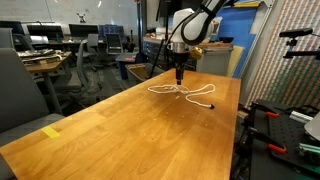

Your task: Tie a knot using the white rope

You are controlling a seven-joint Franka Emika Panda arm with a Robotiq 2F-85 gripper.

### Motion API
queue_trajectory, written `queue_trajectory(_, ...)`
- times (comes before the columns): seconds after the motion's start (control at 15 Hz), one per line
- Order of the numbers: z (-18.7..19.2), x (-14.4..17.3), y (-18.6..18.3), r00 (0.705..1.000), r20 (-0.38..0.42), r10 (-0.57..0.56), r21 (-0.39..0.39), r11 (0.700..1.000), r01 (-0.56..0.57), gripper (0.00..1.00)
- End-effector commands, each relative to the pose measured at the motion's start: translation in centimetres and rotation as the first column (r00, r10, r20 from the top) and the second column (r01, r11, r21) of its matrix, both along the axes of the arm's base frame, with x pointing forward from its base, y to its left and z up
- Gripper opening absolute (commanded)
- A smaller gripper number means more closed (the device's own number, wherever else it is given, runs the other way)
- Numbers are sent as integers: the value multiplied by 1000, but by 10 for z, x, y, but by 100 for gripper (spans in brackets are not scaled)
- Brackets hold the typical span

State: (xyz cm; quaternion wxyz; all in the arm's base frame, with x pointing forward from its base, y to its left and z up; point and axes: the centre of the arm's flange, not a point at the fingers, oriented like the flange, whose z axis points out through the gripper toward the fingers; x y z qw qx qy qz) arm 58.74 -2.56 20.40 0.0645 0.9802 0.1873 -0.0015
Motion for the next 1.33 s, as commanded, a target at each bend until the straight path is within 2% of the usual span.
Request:
queue_trajectory(0.0,18,4,7,996,64,70,-33,997,-68,100)
queue_trajectory(0.2,0,22,9,985,120,120,-66,991,-112,100)
queue_trajectory(0.27,-6,26,9,981,129,144,-93,987,-133,95)
queue_trajectory(0.47,-34,39,4,968,125,217,-150,969,-198,64)
queue_trajectory(0.6,-49,47,3,961,123,247,-168,960,-226,73)
queue_trajectory(0.8,-64,58,5,954,148,261,-158,958,-238,79)
queue_trajectory(0.93,-67,64,6,949,170,266,-156,958,-240,69)
queue_trajectory(1.27,-61,77,6,943,212,255,-143,963,-228,56)
